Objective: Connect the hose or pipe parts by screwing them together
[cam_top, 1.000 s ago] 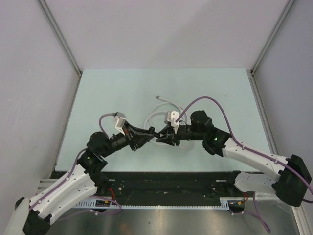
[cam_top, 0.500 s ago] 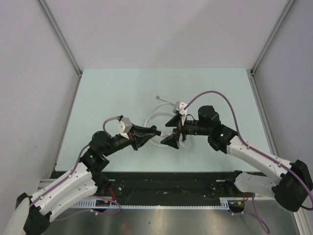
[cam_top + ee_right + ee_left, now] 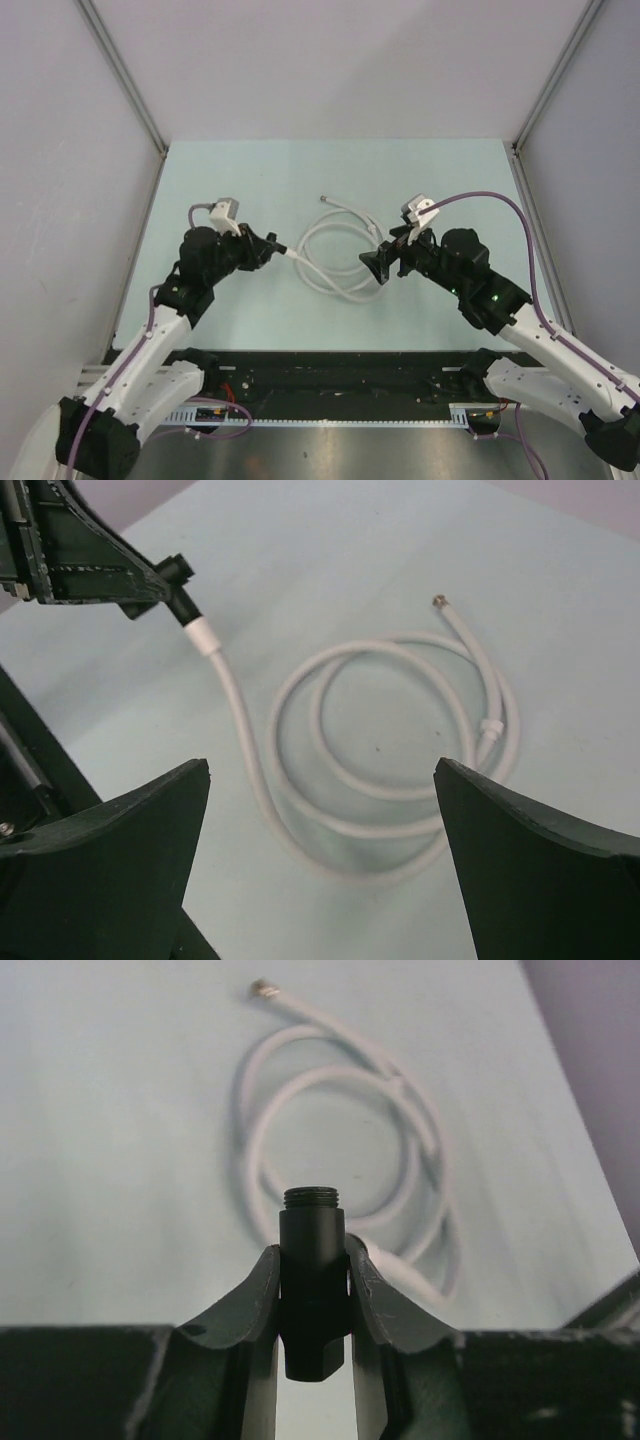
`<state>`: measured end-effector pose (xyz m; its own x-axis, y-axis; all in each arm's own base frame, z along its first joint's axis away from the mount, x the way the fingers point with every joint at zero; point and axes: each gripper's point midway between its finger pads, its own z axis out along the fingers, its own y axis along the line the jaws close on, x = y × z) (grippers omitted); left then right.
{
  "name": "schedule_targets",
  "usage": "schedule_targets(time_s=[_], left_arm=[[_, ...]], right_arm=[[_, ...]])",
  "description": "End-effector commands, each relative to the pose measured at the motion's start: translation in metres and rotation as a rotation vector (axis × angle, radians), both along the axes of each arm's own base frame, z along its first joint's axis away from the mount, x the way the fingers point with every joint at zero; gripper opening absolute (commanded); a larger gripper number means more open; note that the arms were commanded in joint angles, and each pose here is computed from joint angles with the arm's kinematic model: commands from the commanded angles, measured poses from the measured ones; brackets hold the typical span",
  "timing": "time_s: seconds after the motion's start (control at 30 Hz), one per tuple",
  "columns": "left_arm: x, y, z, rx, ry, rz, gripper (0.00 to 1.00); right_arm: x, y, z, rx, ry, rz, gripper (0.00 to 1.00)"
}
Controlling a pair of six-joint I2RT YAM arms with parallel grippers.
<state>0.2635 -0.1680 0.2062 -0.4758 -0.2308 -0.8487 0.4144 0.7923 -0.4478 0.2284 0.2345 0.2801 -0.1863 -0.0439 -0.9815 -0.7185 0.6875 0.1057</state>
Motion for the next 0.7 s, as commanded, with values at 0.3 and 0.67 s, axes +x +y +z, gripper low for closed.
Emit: schedule_targets(time_s=[0.3, 0.67], left_arm=[[0.011, 0.068, -0.139, 0.048, 0.537, 0.360, 0.10], [0.027, 0.082, -0.151, 0.065, 0.595, 0.435, 0.61]], right_arm=[[0.011, -0.031, -0.011, -0.011, 0.105, -0.207, 1.00], [0.006, -0.040, -0.010, 0.034, 0.151, -0.257, 1.00]])
